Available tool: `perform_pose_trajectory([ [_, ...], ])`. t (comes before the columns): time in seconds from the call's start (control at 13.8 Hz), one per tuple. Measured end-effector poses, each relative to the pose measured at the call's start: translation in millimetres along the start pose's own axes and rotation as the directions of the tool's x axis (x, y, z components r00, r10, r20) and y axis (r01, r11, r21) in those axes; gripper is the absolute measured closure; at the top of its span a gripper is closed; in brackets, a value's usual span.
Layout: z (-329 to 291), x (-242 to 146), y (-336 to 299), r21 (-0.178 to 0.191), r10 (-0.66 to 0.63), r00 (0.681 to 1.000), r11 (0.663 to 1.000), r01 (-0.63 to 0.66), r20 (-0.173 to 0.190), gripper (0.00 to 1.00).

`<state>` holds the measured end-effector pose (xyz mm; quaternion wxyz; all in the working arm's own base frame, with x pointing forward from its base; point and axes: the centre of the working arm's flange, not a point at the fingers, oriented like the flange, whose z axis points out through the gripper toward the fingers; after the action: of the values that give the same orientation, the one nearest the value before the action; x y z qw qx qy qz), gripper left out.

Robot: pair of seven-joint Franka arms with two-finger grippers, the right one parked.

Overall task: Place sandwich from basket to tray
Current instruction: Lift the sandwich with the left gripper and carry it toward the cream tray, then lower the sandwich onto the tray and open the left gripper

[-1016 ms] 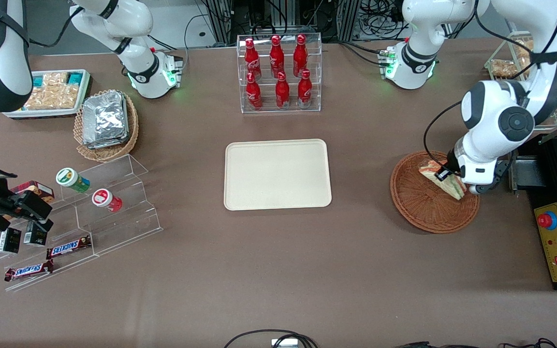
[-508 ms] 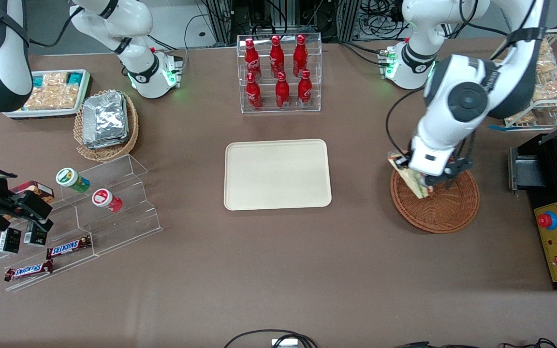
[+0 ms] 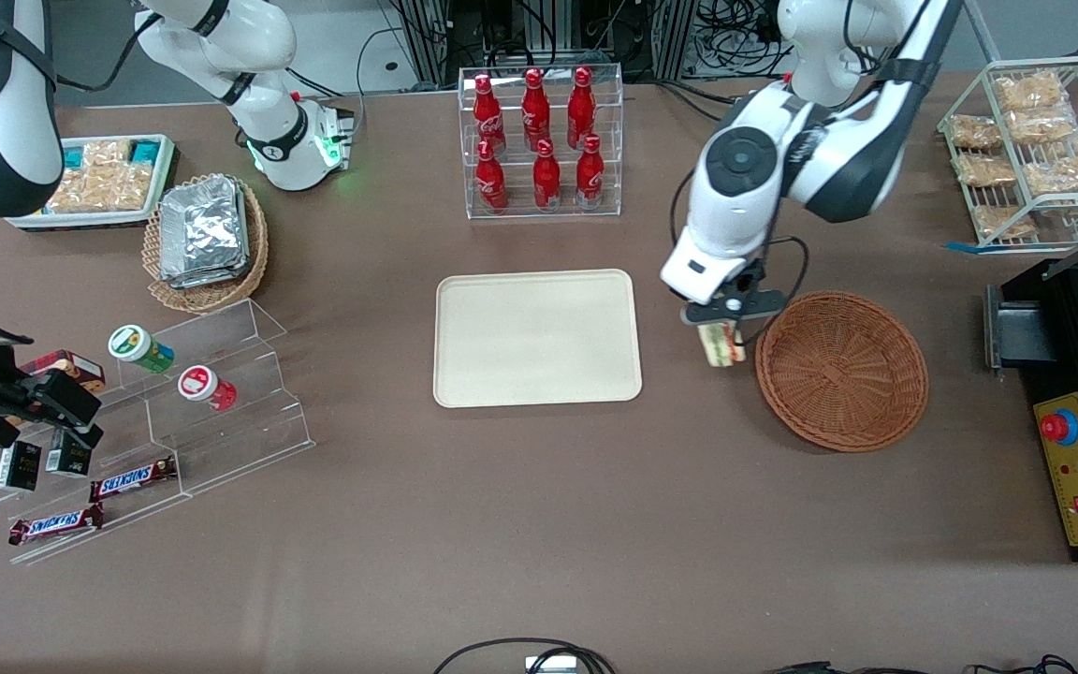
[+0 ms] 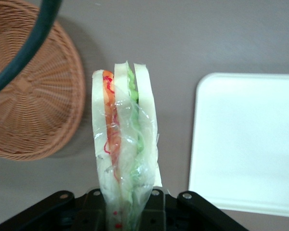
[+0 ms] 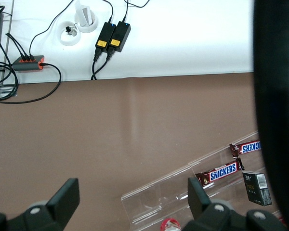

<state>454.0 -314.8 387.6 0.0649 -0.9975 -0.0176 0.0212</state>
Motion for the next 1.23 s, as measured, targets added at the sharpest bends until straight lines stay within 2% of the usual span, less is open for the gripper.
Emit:
perform_pose_trajectory([
  [0.36,19,-46,72,-0.019,0.147,0.989,0.989,-0.148,-0.011,0.82],
  [0.58,45,-62,104,-0.011,0.179,0.983,0.984,-0.18,-0.032,0.82],
  [0.8,79,-70,131,0.001,0.197,0.98,0.98,-0.197,-0.013,0.78],
  [0.87,89,-71,139,0.009,0.202,0.979,0.979,-0.202,-0.008,0.73],
  [0.94,97,-70,144,0.014,0.208,0.978,0.978,-0.208,-0.004,0.73],
  [1.23,123,-66,154,-0.003,0.22,0.975,0.975,-0.22,0.009,0.71],
])
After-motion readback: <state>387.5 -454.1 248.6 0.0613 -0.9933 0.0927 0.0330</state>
